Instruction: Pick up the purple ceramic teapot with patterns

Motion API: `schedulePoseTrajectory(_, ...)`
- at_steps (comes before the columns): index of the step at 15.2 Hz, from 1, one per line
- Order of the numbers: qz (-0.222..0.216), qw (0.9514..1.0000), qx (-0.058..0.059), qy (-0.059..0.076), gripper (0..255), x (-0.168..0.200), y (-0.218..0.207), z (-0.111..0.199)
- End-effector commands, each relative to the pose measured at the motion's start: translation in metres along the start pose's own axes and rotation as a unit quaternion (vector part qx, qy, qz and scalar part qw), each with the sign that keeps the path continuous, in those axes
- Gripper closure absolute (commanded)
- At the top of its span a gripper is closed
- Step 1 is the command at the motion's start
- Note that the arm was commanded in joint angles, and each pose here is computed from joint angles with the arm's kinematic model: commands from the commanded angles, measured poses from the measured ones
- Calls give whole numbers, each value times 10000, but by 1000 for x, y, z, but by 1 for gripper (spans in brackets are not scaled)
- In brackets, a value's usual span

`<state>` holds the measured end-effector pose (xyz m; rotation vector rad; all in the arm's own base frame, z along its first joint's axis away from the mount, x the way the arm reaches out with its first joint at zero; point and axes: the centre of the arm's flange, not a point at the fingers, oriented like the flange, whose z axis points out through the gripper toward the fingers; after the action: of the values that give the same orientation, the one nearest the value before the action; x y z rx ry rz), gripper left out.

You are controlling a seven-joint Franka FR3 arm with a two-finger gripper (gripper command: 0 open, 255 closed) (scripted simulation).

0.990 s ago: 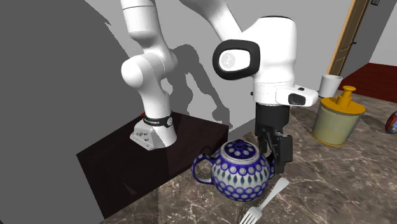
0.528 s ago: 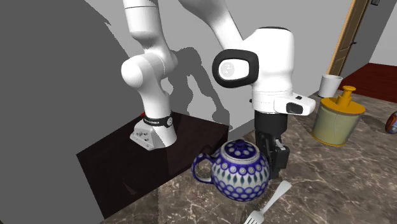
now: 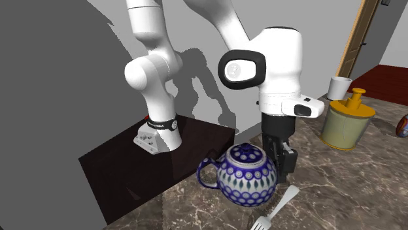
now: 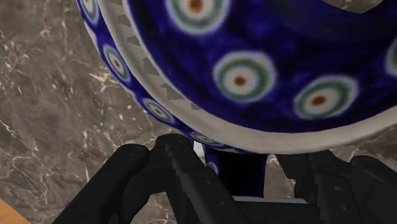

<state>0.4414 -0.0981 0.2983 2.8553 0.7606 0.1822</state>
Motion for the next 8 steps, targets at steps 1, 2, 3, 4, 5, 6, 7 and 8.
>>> schedulePoseTrajectory(1,-1,10000,-3,4,255,0,2,-9)
schedulePoseTrajectory(2,-1,10000,-3,4,255,1,3,-14)
schedulePoseTrajectory(3,-1,10000,-3,4,255,1,4,-19)
schedulePoseTrajectory(4,-1,10000,-3,4,255,2,5,-24)
schedulePoseTrajectory(5,-1,10000,-3,4,255,2,7,-29)
schedulePoseTrajectory(6,-1,10000,-3,4,255,2,8,-34)
schedulePoseTrajectory(7,-1,10000,-3,4,255,3,9,-39)
schedulePoseTrajectory(8,-1,10000,-3,4,255,3,10,-45)
